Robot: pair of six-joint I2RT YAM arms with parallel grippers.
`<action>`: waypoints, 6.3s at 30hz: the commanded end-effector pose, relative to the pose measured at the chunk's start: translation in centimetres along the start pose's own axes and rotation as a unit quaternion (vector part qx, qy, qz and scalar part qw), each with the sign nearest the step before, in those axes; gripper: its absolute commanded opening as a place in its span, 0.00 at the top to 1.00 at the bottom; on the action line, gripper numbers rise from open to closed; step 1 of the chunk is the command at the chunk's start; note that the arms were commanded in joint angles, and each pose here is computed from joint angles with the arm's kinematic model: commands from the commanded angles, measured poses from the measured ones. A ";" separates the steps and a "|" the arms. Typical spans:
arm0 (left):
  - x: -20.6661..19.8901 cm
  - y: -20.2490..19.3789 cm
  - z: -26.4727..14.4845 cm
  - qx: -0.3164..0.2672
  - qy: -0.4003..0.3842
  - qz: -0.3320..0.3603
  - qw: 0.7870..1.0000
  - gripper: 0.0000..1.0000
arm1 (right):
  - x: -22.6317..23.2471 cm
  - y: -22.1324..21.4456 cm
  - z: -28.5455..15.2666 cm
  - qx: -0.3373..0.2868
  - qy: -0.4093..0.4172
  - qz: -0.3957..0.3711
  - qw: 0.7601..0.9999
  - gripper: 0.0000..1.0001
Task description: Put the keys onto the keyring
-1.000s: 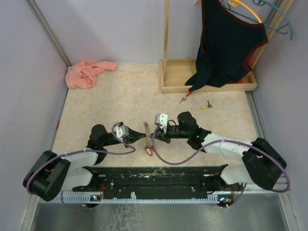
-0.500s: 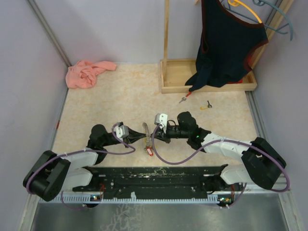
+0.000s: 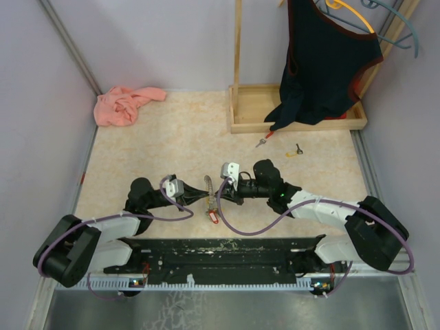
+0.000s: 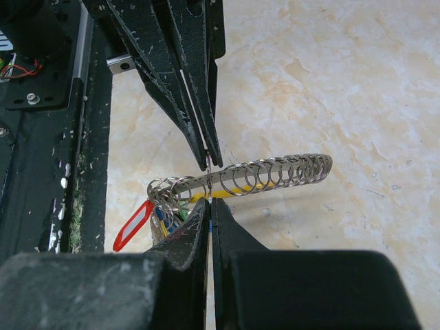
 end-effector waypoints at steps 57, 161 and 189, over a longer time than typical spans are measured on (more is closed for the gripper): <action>-0.9 1.2 0.6 -0.020 -0.052 0.011 0.998 0.99 | 0.3 3.8 0.6 -0.090 0.080 -0.057 0.991 1.00; -0.6 -2.0 3.3 0.043 -0.098 -0.050 0.993 0.60 | -1.1 3.8 -0.7 0.042 0.063 -0.183 0.980 1.00; 2.3 0.7 2.6 -0.033 0.072 -0.163 0.983 0.99 | -0.6 2.3 -2.2 0.045 0.016 -0.160 0.986 1.00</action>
Point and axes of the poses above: each gripper's point midway between its finger pads, its own z axis out along the fingers, its own x axis along the line the jaws close on, y = z × x, the point moved 2 cm from there along -z, back along the fingers, and after that the axes turned 6 degrees about -z, right-handed, at the moved point
